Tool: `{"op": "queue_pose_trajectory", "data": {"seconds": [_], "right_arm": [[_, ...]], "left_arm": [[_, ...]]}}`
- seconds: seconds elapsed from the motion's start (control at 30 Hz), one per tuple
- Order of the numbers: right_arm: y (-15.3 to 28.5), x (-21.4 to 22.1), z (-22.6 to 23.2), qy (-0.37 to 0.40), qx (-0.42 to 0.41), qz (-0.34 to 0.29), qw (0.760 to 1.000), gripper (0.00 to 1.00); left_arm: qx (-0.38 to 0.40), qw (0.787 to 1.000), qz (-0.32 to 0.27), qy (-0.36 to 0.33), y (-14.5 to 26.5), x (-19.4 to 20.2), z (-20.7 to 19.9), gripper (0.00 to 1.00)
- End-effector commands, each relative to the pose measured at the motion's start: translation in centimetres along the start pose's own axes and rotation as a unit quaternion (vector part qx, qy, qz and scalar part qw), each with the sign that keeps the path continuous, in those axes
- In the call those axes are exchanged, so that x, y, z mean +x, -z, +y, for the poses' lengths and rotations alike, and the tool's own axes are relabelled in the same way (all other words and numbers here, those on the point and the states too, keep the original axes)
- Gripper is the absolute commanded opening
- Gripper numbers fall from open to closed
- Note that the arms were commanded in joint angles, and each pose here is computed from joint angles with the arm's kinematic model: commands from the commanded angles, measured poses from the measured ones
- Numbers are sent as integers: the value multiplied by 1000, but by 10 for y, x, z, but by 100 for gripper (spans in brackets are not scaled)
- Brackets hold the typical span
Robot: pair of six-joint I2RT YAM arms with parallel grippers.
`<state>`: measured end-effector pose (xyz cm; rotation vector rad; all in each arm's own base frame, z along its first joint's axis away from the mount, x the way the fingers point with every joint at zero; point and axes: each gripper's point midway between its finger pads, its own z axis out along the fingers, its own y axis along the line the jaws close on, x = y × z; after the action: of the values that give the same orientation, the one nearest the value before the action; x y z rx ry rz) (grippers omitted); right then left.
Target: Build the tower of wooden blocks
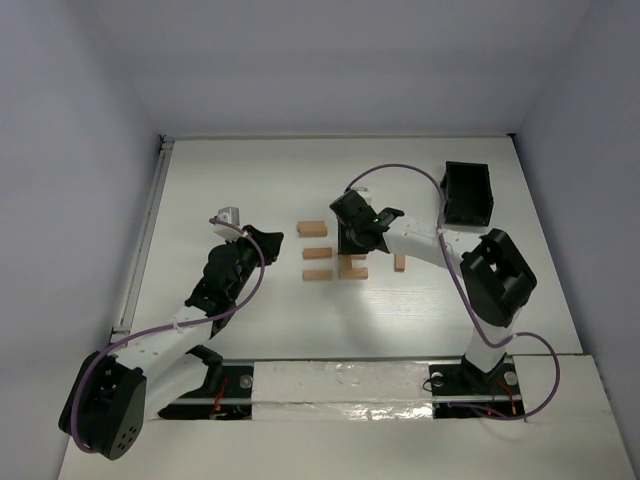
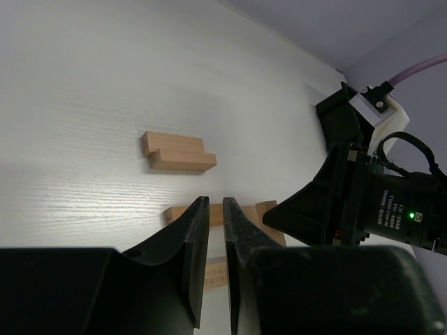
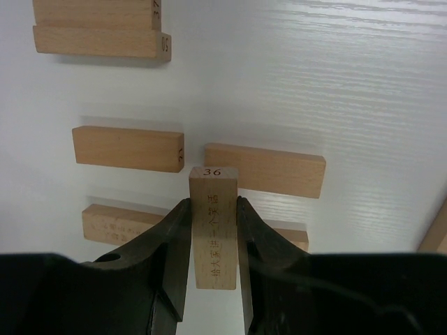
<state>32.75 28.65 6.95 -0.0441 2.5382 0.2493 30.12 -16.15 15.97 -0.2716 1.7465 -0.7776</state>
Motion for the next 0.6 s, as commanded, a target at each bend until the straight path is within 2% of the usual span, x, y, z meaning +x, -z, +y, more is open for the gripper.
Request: {"op": "queue_pose_trajectory", "data": {"seconds": [0.0,0.23,0.57], "right_arm": [[22,-20,-2,-1,4,-45,999,27],[18,-25,-27,-14,21,-45,999,27],[10,-10,-47,-15,42,-30,999,27]], "left_arm": [[36,999,-35,3,-5,-27,-24,12],[37,999,-35,3,-5,-27,-25,12],[39,999,-34,4,-5,-27,-26,12]]}}
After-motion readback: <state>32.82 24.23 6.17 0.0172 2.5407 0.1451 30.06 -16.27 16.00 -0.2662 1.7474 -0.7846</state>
